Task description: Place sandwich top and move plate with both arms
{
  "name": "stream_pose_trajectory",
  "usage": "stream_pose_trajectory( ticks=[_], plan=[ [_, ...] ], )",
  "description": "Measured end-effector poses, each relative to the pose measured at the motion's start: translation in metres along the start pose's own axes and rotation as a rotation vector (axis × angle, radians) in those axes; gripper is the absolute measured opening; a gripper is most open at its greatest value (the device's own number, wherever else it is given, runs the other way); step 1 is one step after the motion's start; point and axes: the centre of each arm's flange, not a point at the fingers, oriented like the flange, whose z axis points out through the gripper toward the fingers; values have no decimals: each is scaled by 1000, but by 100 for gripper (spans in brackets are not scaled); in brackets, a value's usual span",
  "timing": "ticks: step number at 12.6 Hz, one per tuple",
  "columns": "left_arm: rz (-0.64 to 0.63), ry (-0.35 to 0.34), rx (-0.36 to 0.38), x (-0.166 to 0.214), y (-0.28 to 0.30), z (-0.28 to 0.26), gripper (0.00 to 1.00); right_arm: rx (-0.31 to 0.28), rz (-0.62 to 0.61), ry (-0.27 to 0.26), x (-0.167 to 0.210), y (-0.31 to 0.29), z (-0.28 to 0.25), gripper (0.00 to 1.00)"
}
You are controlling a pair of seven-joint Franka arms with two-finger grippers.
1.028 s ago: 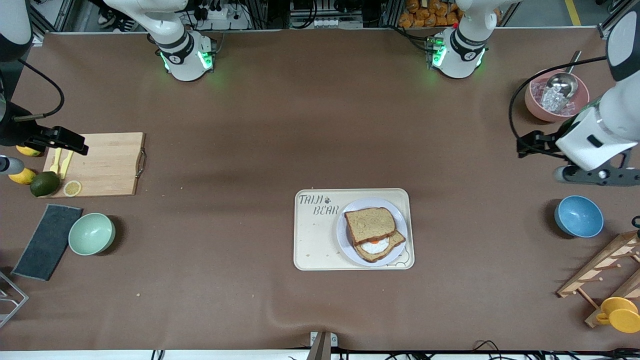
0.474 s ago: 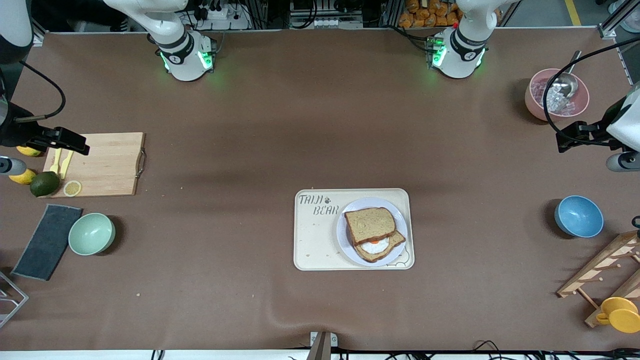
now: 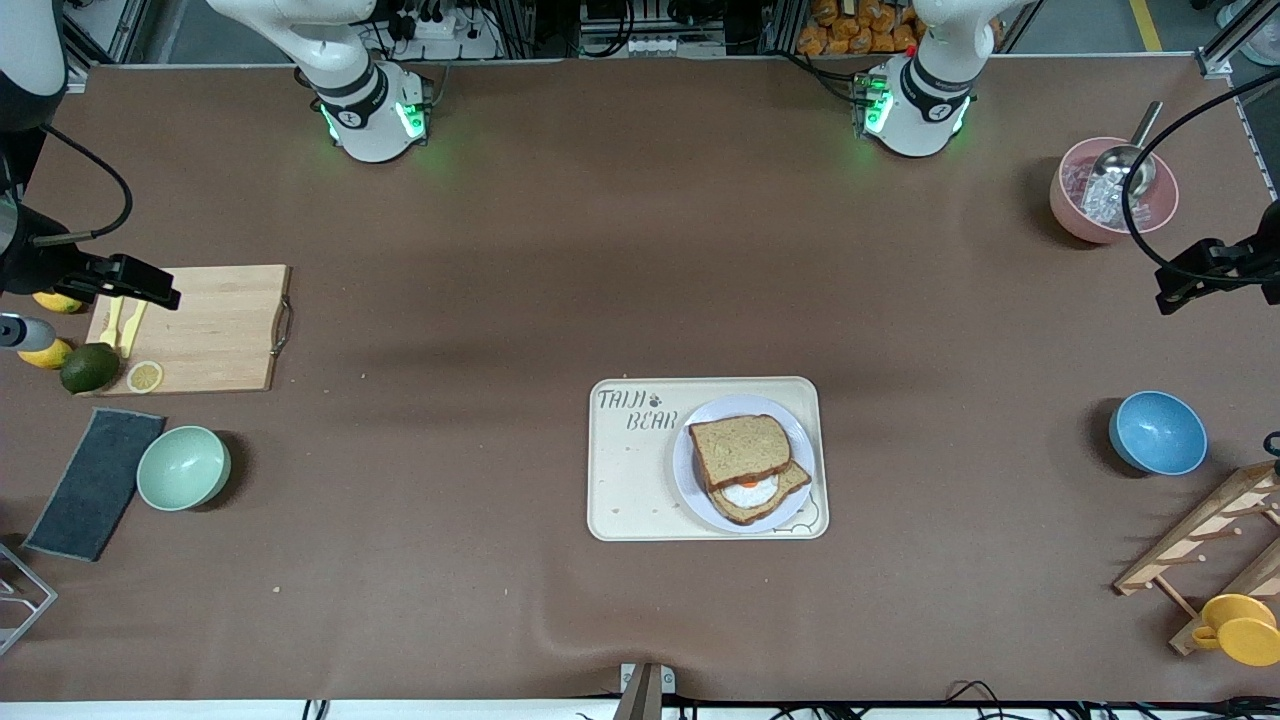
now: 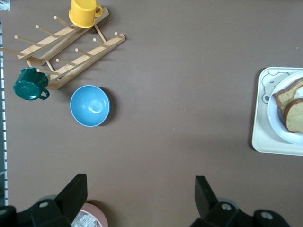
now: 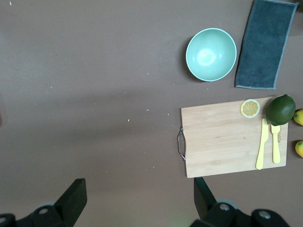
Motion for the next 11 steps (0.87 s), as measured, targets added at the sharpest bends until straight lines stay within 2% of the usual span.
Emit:
stream_pose_trajectory(
  ticks=[6, 11],
  plan=[
    [-1, -14, -58, -37, 21, 6, 100, 0, 0, -1, 0, 0, 0, 100],
    [15, -2, -63, -61, 29, 6, 100, 3, 0, -3, 0, 0, 1, 100]
  ],
)
